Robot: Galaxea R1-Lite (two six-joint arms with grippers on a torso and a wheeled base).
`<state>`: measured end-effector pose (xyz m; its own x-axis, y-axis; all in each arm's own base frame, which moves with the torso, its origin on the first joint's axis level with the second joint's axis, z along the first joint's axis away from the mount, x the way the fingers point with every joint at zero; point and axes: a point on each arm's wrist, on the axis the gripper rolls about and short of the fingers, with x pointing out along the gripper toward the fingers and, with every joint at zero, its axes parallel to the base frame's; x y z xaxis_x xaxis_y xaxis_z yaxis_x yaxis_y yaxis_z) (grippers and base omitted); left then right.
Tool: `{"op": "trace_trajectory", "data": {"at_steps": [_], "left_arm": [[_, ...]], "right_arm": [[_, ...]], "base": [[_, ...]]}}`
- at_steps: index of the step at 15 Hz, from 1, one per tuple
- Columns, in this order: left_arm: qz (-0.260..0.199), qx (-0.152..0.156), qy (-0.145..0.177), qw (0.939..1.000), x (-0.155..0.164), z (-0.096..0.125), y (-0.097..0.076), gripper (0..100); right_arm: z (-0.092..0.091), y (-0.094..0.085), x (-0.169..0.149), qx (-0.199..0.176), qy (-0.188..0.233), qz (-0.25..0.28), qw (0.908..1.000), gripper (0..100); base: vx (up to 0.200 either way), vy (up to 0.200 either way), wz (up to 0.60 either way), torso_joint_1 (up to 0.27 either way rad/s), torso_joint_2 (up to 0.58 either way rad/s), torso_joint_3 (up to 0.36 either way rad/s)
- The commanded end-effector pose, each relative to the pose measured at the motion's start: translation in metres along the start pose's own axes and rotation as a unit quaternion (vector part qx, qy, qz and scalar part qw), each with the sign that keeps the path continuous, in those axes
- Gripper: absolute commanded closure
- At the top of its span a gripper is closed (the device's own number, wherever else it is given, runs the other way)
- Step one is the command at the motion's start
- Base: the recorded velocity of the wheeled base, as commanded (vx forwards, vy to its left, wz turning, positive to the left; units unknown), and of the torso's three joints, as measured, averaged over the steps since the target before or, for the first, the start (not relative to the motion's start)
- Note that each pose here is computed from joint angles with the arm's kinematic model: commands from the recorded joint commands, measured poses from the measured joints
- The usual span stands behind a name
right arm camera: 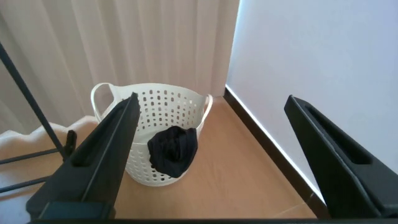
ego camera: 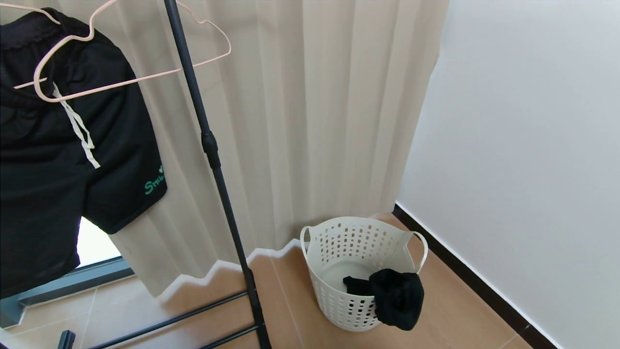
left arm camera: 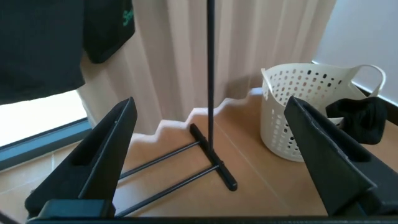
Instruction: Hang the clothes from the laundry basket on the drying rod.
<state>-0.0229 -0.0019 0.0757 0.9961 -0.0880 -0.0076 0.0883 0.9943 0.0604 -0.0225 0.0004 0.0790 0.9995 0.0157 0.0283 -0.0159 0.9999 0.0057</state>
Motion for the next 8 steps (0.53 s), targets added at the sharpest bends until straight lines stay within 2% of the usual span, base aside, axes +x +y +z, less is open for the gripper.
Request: {"op": "trace_trajectory", "data": {"at_steps": [1, 2, 5, 8], "left_arm": [[0.000, 0.000, 0.001, 1.0000, 0.0001, 0.0000, 0.0000, 0], [0.000, 0.000, 0.001, 1.0000, 0.0001, 0.0000, 0.0000, 0], [0.000, 0.000, 0.001, 1.0000, 0.0001, 0.0000, 0.0000, 0], [0.000, 0.000, 0.001, 1.0000, 0.0001, 0.0000, 0.0000, 0]], "right_arm": [[0.0000, 0.0001, 0.0001, 0.000, 0.001, 0.001, 1.0000, 0], [0.0000, 0.0001, 0.0001, 0.000, 0.001, 0.001, 1.0000, 0], [0.0000, 0.0001, 0.0001, 0.000, 0.001, 0.001, 1.0000, 0], [0.0000, 0.0000, 0.0001, 0.000, 0.001, 0.000, 1.0000, 0]], "base": [[0.000, 0.000, 0.00, 0.000, 0.00, 0.000], [0.000, 0.000, 0.00, 0.000, 0.00, 0.000], [0.000, 0.000, -0.60, -0.007, 0.00, 0.004], [0.000, 0.000, 0.00, 0.000, 0.00, 0.000]]}}
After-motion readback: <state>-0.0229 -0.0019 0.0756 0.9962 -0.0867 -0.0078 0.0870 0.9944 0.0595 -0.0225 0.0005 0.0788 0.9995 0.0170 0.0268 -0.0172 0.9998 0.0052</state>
